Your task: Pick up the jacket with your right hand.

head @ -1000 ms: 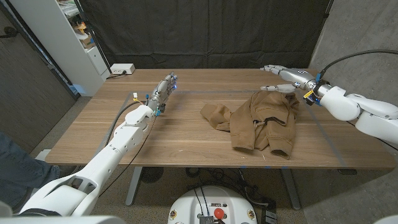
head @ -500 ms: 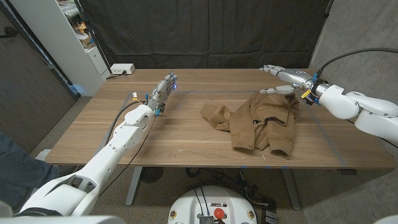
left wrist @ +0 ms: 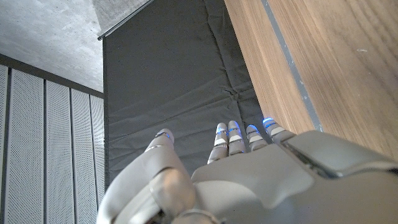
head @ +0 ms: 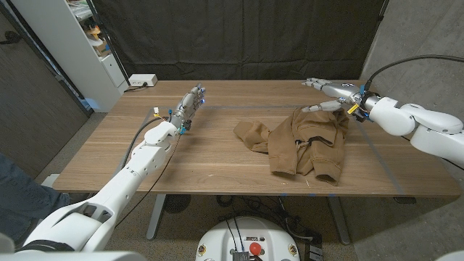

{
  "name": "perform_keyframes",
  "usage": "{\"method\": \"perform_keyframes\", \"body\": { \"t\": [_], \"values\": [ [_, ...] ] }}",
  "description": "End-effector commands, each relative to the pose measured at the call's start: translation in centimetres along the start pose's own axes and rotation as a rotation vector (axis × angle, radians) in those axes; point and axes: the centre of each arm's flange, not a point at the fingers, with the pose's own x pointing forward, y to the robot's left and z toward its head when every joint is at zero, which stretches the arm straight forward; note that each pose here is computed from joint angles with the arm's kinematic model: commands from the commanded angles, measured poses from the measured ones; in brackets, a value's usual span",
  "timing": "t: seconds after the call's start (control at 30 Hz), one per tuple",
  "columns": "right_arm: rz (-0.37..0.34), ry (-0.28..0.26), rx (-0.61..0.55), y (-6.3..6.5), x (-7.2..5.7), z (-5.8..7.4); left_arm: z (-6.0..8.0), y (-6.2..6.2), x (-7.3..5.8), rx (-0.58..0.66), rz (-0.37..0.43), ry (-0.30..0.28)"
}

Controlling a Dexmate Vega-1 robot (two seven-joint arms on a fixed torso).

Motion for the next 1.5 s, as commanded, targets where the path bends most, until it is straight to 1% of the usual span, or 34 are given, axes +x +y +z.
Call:
{"method": "perform_keyframes", "body": {
  "t": [0.03,0.3,0.63,0.73,1.0,1.2,1.5],
  "values": [
    [0.103,0.055,-0.012,0.4,0.3,-0.5,-0.2,0.5,0.0,-0.006,0.006,0.003],
    [0.155,0.071,-0.022,1.0,0.4,-0.3,-0.3,0.7,0.0,-0.008,0.006,0.004],
    [0.193,0.079,-0.023,1.7,0.4,-0.5,-0.4,0.7,-0.1,-0.008,0.005,0.008],
    [0.225,0.086,-0.024,1.9,0.5,-0.5,-0.4,0.6,-0.1,-0.008,0.004,0.009],
    [0.250,0.093,-0.028,2.7,0.2,-0.5,-0.4,0.6,-0.1,-0.003,0.001,0.015],
    [0.296,0.102,-0.027,3.1,0.1,-0.6,-0.3,0.6,-0.2,-0.004,0.000,0.012],
    [0.318,0.111,-0.026,4.2,0.1,-0.6,-0.1,0.7,-0.3,0.002,0.000,0.012]
  ]
}}
